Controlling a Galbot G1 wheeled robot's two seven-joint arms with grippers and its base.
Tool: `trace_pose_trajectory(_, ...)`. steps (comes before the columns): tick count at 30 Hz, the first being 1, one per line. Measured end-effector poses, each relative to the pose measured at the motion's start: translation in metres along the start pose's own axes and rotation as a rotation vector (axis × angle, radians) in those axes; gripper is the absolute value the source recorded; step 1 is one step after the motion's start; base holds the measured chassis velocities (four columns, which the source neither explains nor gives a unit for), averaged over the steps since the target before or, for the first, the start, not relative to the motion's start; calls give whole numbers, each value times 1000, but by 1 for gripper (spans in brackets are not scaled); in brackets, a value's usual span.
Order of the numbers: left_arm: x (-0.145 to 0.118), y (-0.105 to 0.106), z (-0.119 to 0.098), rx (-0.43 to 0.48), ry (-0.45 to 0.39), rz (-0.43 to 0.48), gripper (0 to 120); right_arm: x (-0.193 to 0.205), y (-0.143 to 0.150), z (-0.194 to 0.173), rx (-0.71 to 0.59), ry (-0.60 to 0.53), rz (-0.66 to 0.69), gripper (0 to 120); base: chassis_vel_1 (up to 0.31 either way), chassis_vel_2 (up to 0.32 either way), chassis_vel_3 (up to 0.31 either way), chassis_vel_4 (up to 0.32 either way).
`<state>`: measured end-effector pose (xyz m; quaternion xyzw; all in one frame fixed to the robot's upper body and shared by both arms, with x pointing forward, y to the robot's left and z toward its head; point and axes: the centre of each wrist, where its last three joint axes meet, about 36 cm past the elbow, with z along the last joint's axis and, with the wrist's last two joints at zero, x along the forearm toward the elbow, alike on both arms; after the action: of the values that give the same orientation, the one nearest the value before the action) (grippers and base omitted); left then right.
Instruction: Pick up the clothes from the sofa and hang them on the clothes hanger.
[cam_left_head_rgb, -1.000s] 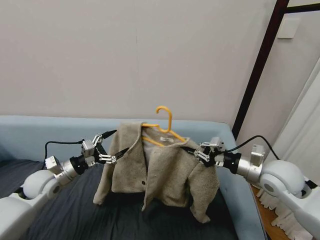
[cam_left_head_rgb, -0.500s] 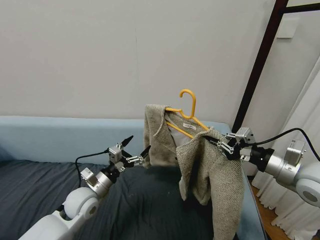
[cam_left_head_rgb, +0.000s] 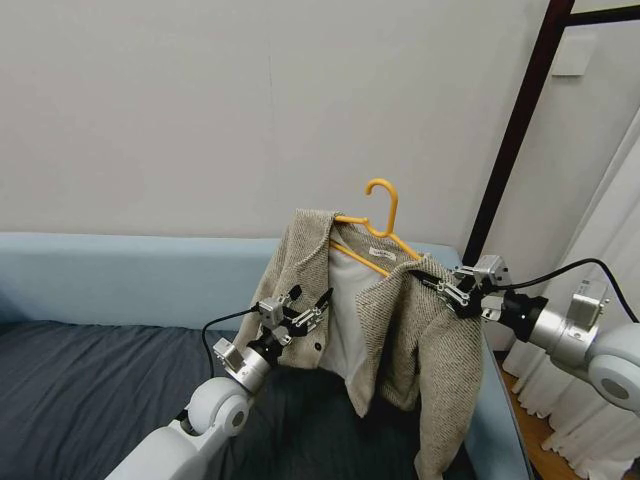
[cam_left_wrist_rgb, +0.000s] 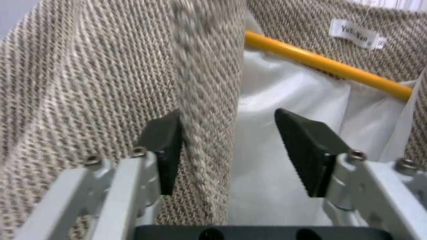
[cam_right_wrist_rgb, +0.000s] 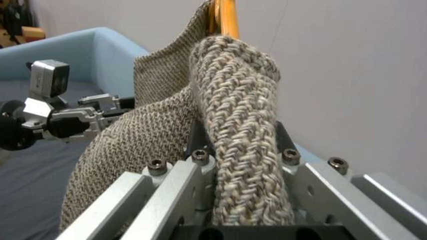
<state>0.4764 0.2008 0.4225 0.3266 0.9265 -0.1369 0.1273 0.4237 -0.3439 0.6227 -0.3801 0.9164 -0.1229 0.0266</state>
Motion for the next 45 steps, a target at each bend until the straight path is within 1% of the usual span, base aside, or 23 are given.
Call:
trace_pose_trajectory(3,-1,-1,-1,-1,-19,-3,42,0,0,1,-2,0,2,10,0,0,0,0)
trace_pose_trajectory(4,-1,-1,-1,-1,-19,-3,42,0,0,1,-2,0,2,10,0,0,0,0)
trace_pose_trajectory(6,-3,-2,-5,-8,-34,4,27,-1,1,3,-9,-4,1,10,0,0,0,0)
trace_pose_trajectory(8,-7,-2,-5,-14,-35,10,19,-3,3,4,-16,-7,-4,10,0,0,0,0)
trace_pose_trajectory(9,-7,-2,-5,-14,-35,10,19,-3,3,4,-16,-7,-4,10,0,0,0,0)
trace_pose_trajectory(10,-8,-2,-5,-16,-35,11,15,-3,3,4,-17,-7,-6,10,0,0,0,0)
trace_pose_trajectory(13,-10,-4,-2,-27,-40,17,2,-4,4,5,-20,-8,-3,10,0,0,0,0)
trace_pose_trajectory(14,-11,-7,-1,-29,-43,21,0,-4,5,5,-21,-7,1,10,0,0,0,0)
trace_pose_trajectory(18,-10,-13,0,-37,-52,36,0,-7,6,7,-27,-4,13,10,0,0,0,0)
trace_pose_trajectory(22,-7,-26,-1,-56,-80,94,0,-14,14,9,-60,24,90,10,0,0,0,0)
trace_pose_trajectory(23,-7,-26,-1,-56,-80,94,0,-14,14,9,-60,24,90,10,0,0,0,0)
trace_pose_trajectory(25,-3,-32,-2,-74,-85,144,0,-18,17,10,-70,38,127,10,0,0,0,0)
trace_pose_trajectory(26,-1,-33,-1,-88,-81,166,0,-19,18,10,-73,40,141,10,0,0,0,0)
trace_pose_trajectory(29,4,-34,2,-105,-68,184,0,-23,18,8,-88,31,156,10,0,0,0,0)
trace_pose_trajectory(32,5,-35,6,-108,-63,175,0,-26,17,6,-102,20,154,10,0,0,0,0)
trace_pose_trajectory(34,4,-34,8,-104,-66,134,0,-27,18,5,-113,12,145,10,0,0,0,0)
trace_pose_trajectory(36,4,-34,8,-104,-67,128,0,-27,18,5,-114,10,143,10,0,0,0,0)
trace_pose_trajectory(39,5,-30,9,-112,-62,76,0,-26,22,1,-126,-12,106,10,0,0,0,0)
trace_pose_trajectory(40,6,-28,9,-118,-59,60,4,-25,23,0,-125,-16,98,9,0,0,0,0)
trace_pose_trajectory(42,6,-28,10,-121,-56,52,6,-24,23,-1,-124,-18,96,9,0,0,0,0)
trace_pose_trajectory(43,10,-26,13,-144,-42,16,15,-22,24,-6,-120,-22,100,9,0,0,0,0)
trace_pose_trajectory(44,13,-25,15,-169,-25,-10,18,-21,24,-10,-118,-20,112,9,0,0,0,0)
trace_pose_trajectory(45,13,-25,15,-169,-25,-10,18,-21,24,-10,-118,-20,112,9,0,0,0,0)
